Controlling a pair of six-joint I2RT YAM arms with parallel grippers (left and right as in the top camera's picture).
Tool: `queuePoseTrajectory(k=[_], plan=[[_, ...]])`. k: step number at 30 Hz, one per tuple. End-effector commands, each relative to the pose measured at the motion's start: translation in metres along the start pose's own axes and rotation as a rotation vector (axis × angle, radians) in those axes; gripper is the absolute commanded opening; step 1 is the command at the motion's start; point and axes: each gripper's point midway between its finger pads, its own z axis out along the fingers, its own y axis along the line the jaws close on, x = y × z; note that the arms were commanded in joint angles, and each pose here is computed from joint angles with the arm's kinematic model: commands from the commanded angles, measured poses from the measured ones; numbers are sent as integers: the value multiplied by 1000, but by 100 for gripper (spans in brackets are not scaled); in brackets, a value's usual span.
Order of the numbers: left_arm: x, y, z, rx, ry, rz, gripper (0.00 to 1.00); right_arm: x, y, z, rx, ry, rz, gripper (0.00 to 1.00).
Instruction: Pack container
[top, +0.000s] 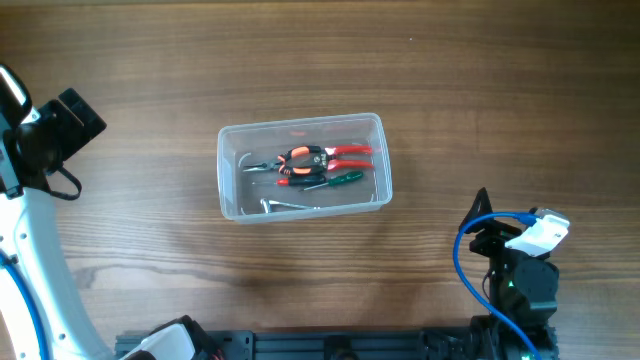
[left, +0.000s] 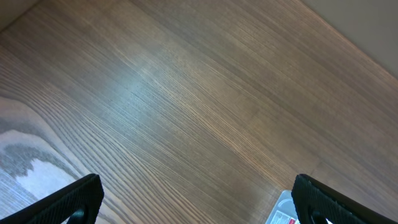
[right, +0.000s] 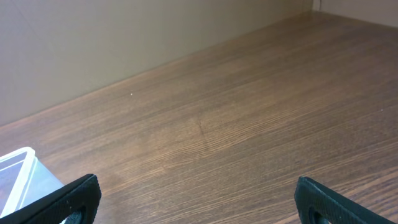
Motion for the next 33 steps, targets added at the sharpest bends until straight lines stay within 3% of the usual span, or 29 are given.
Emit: queuePoseTrajectory(k=[1, 10, 13, 15, 16, 21, 28, 33], plan=[[-2, 2, -1, -6, -8, -13, 100, -5, -4, -1, 18, -27, 25, 100], [-1, 2, -5, -3, -16, -12, 99, -5, -4, -1, 18, -27, 25, 100], [4, -21, -26, 56, -54, 43, 100, -5, -4, -1, 18, -27, 25, 100], [25, -58, -66, 173, -119, 153, 100, -5, -4, -1, 18, -27, 25, 100], [32, -56, -90, 151, -216, 201, 100, -5, -4, -1, 18, -27, 25, 100], [54, -58, -132, 380, -550, 156, 100, -5, -4, -1, 18, -27, 25, 100], [162, -41, -35, 499, -544, 177, 100, -5, -4, -1, 18, -27, 25, 100], [194, -46, 8, 573, -564, 171, 100, -5, -4, -1, 18, -27, 25, 100]])
